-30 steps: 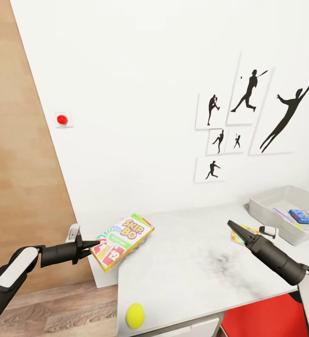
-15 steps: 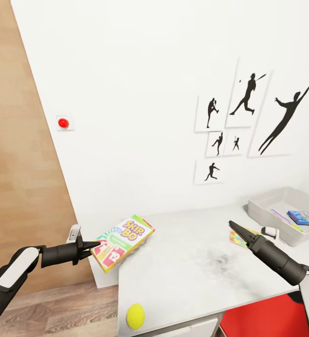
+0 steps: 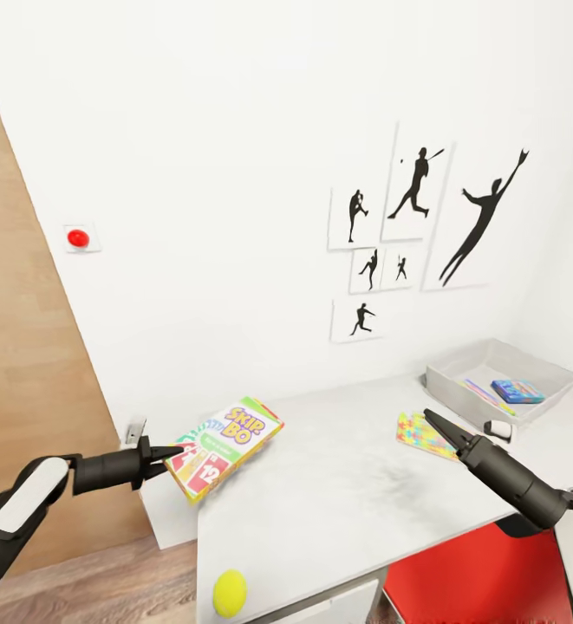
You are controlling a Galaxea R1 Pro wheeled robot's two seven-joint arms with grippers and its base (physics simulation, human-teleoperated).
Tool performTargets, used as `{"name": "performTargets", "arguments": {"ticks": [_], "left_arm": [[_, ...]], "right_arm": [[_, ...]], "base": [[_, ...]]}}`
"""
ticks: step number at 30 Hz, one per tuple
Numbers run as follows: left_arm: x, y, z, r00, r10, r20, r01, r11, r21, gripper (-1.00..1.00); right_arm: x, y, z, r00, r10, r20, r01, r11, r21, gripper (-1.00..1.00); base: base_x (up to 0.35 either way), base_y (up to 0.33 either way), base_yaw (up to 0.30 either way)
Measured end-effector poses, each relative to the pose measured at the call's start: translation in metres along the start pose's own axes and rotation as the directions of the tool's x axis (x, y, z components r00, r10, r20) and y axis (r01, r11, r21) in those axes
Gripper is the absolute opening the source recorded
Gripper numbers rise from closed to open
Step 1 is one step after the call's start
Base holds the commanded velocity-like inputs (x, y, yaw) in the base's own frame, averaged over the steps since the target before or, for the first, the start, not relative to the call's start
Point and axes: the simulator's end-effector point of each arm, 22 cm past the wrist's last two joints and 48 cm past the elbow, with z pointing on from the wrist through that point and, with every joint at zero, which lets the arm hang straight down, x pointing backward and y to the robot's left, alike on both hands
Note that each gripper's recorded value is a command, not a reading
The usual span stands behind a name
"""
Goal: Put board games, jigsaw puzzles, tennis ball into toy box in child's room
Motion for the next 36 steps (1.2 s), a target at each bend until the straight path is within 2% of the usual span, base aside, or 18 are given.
{"name": "performTargets", "arguments": {"ticks": [5,9,26,36], "left_arm": [[-0.012,0.001,-0.022,1.000,0.014,0.022,-0.013,1.000,-0.026,-1.00],[-0.015,-0.001,-0.031,0.999,0.018,0.029,-0.017,0.999,-0.033,-1.00],[-0.013,-0.017,-0.042,0.999,0.033,0.033,-0.032,0.999,-0.035,-1.00],[-0.011,-0.024,-0.046,0.999,0.031,0.034,-0.030,0.999,-0.029,-1.00]], "right_arm": [[-0.001,0.006,0.001,1.000,0.002,0.001,-0.002,1.000,-0.004,1.00],[-0.003,0.011,0.002,1.000,0.001,0.001,-0.001,1.000,-0.006,1.00],[-0.013,0.027,-0.002,1.000,-0.007,0.007,0.007,1.000,-0.011,1.00],[-0.015,0.034,-0.003,1.000,-0.007,0.007,0.007,1.000,-0.011,1.00]], "base": [[0.000,0.000,-0.237],[0.000,0.000,-0.238],[0.000,0.000,-0.234],[0.000,0.000,-0.034]]}}
